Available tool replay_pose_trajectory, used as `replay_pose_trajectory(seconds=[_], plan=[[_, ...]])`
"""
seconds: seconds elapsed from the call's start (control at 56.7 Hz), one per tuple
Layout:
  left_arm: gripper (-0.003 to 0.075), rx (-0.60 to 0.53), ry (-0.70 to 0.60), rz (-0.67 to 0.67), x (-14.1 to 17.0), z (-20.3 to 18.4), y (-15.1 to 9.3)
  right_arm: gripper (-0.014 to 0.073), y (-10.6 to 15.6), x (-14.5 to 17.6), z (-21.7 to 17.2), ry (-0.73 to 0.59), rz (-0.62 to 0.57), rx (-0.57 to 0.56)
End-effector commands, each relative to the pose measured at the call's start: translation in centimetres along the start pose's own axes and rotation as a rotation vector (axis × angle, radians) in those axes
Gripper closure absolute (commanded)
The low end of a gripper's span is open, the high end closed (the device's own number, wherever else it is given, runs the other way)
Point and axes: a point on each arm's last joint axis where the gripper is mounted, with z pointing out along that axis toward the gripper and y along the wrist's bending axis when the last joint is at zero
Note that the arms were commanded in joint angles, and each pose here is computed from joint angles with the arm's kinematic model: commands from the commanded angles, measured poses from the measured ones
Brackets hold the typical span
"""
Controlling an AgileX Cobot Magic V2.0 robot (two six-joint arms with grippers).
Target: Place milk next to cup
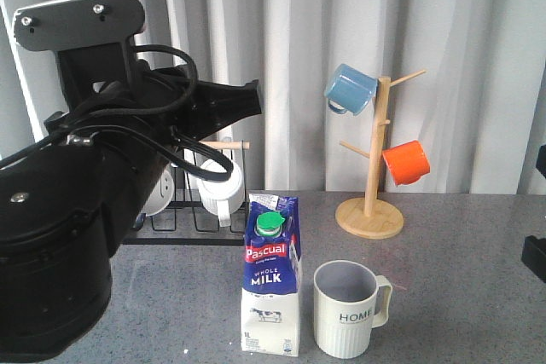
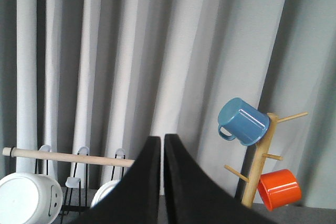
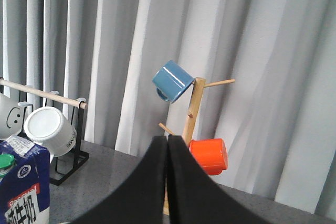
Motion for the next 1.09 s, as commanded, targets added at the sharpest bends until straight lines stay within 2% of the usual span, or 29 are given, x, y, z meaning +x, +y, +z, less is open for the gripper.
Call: replay_pose_trajectory(seconds=[0.0, 0.106, 0.177, 0.371, 0.477, 0.547, 0.635, 0.812, 0.971, 1.077], plan=[[0.0727, 0.026, -0.072, -0.017, -2.3, -0.8, 0.0, 0.0603, -0.4, -1.8, -0.3, -0.111, -0.014, 0.022], [0.0727, 0.069, -0.063, 0.008, -1.3, -0.6, -1.1, 0.0603, -0.4, -1.8, -0.3, -0.111, -0.014, 0.022], [0.0727, 0.129, -0.105, 0.021, -1.2, -0.6, -1.7, 0.0603, -0.4, -1.8, -0.3, -0.11, -0.014, 0.022], [0.0727, 0.399, -0.257, 0.055, -1.2, -1.5, -2.7, 0.0603, -0.4, -1.8, -0.3, -0.109, -0.014, 0.022], [0.0727, 0.522, -0.194, 0.053, -1.2, -1.2, -1.9, 0.0603, -0.4, -1.7, -0.2, -0.106, -0.014, 0.022], [0.0727, 0.57, -0.074, 0.063, -1.1, -0.9, -0.6, 0.0603, -0.4, -1.7, -0.2, -0.107, -0.014, 0.022], [0.0727, 0.542, 0.069, 0.072, -1.1, -0.8, 1.5, 0.0603, -0.4, -1.7, -0.2, -0.107, -0.014, 0.022], [0.0727, 0.319, 0.295, 0.13, -1.3, -2.4, 6.5, 0.0603, -0.4, -1.7, -0.2, -0.107, -0.014, 0.022], [0.0727, 0.264, 0.301, 0.231, 0.5, -5.4, 10.5, 0.0603, -0.4, -1.7, -0.2, -0.107, -0.014, 0.022], [0.0727, 0.241, 0.219, 0.183, 2.2, -8.0, 13.1, 0.0603, -0.4, -1.7, -0.2, -0.107, -0.014, 0.022]])
